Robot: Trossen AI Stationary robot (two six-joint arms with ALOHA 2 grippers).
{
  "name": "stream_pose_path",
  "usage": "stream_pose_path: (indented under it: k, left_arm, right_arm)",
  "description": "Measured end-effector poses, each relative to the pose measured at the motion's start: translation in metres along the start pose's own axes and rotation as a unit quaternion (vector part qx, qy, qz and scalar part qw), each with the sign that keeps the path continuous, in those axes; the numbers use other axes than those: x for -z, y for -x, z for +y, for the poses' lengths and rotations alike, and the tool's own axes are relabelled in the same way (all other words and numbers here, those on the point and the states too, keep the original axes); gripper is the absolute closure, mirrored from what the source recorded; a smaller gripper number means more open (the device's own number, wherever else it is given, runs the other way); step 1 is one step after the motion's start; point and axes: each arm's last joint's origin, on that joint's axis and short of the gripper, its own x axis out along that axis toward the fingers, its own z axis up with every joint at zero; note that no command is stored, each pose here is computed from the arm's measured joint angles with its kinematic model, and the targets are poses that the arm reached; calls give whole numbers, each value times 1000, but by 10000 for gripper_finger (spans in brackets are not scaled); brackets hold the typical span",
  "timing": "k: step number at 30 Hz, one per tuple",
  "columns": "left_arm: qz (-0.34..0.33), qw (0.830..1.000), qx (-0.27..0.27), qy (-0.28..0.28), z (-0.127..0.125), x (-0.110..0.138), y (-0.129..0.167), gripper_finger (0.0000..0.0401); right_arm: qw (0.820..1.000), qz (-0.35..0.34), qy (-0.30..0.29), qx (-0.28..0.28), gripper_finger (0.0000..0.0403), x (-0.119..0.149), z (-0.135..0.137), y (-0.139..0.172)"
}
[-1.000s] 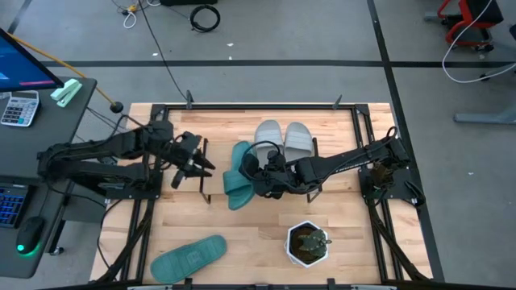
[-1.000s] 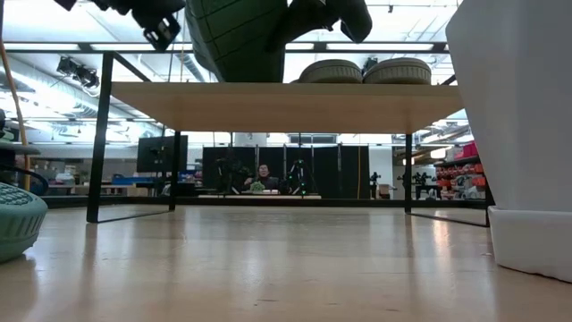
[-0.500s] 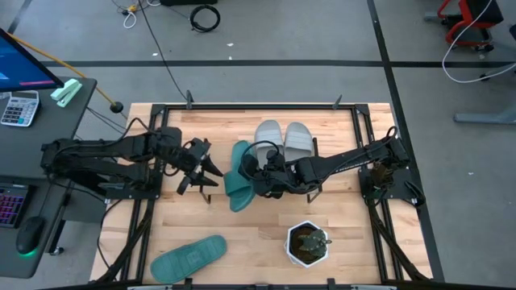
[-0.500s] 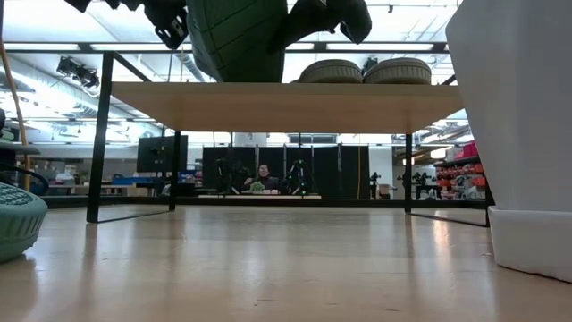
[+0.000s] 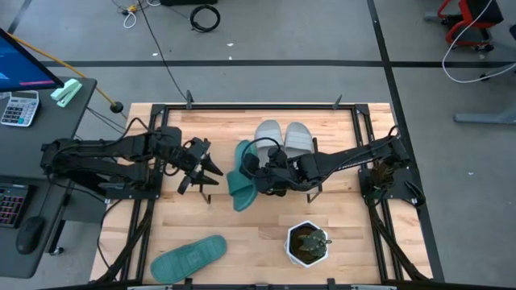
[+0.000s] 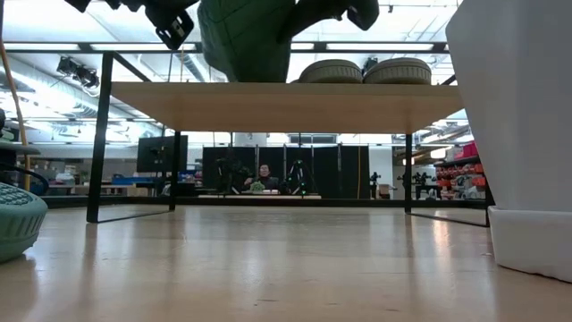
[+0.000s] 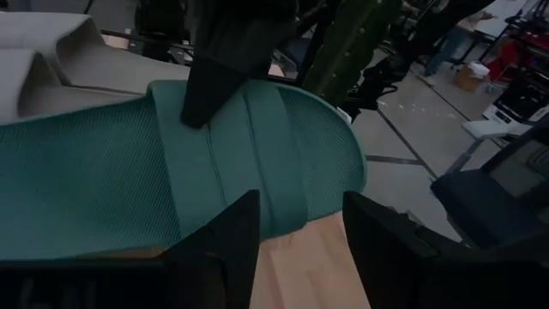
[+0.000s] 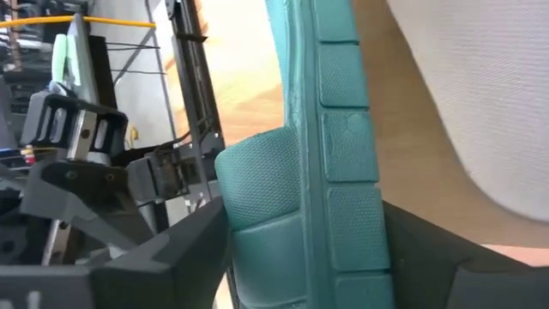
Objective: Pick and place slides into the shelf
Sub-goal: Put the top green slide on the shelf
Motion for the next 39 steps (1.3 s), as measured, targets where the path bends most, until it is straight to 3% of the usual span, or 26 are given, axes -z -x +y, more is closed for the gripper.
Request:
stream_pose_path:
  k: [27, 39]
  left_arm:
    - [1, 1000, 0, 1, 0, 0, 0, 234]
    - [2, 1000, -1, 1, 0, 0, 0, 234]
  right_arm:
    - [1000, 3, 22, 1, 119, -9, 5, -9]
    - [999, 17, 34, 7, 84, -7, 4, -8]
